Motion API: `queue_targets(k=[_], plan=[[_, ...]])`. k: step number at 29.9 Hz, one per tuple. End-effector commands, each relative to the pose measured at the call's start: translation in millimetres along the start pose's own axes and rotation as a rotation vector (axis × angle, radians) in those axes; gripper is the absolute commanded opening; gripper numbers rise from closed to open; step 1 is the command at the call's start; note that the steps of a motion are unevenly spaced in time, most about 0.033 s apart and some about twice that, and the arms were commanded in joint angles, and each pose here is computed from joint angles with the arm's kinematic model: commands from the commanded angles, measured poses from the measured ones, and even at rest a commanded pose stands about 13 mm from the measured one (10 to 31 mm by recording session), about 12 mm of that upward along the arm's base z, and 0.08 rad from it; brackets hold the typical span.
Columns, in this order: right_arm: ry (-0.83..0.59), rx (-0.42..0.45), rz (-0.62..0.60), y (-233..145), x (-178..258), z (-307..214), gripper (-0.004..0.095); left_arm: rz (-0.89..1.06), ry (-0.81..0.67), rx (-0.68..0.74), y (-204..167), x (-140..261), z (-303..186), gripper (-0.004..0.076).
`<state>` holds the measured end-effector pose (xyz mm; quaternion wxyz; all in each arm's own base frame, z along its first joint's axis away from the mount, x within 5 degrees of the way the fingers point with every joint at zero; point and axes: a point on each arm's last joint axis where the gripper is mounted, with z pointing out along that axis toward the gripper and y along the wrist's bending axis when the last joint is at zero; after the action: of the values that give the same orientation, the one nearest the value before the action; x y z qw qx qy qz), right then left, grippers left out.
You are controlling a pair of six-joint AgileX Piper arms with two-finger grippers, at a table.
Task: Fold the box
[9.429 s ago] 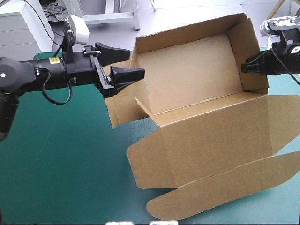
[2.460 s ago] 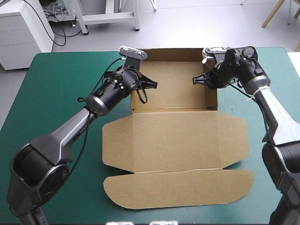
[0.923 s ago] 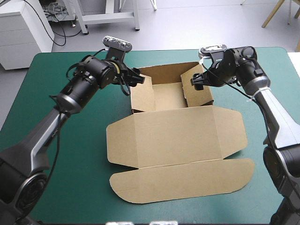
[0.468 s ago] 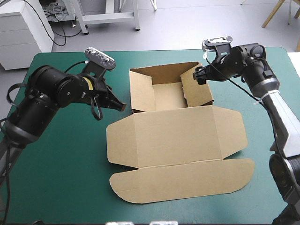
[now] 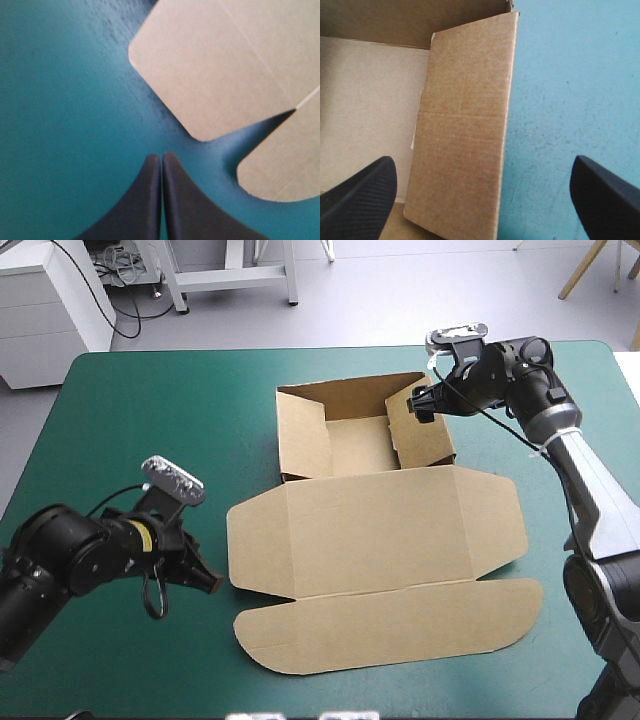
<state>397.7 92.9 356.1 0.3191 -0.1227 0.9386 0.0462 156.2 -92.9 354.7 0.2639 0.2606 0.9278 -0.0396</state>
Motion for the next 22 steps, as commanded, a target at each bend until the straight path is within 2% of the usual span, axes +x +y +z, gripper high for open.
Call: queue_targets(k=[1, 7, 15, 18, 22], plan=[[-0.118, 0.02, -0.007, -8.3, -13.2, -17.6, 0.0864, -0.025, -0.07, 0.021, -2.3, 19.2, -2.6, -0.001], [-0.04, 0.023, -0.017, -13.9, -7.8, 13.1, 0.0864, -0.048, -0.084, 0.024, -2.9, 51.1, 7.0, -0.001], [0.036, -0.015, -0.003, -12.4, -0.2, 52.9, 0.0852, -0.065, -0.061, 0.034, -3.8, 61.8, 10.0, -0.001], [0.051, -0.024, 0.004, -12.0, 1.8, 61.8, 0.0753, -0.063, -0.068, 0.03, -3.5, 61.2, 10.0, -0.001], [0.063, -0.025, 0.005, -12.1, 3.3, 65.6, 0.0447, -0.059, -0.069, 0.023, -2.9, 61.2, 10.0, -0.001]])
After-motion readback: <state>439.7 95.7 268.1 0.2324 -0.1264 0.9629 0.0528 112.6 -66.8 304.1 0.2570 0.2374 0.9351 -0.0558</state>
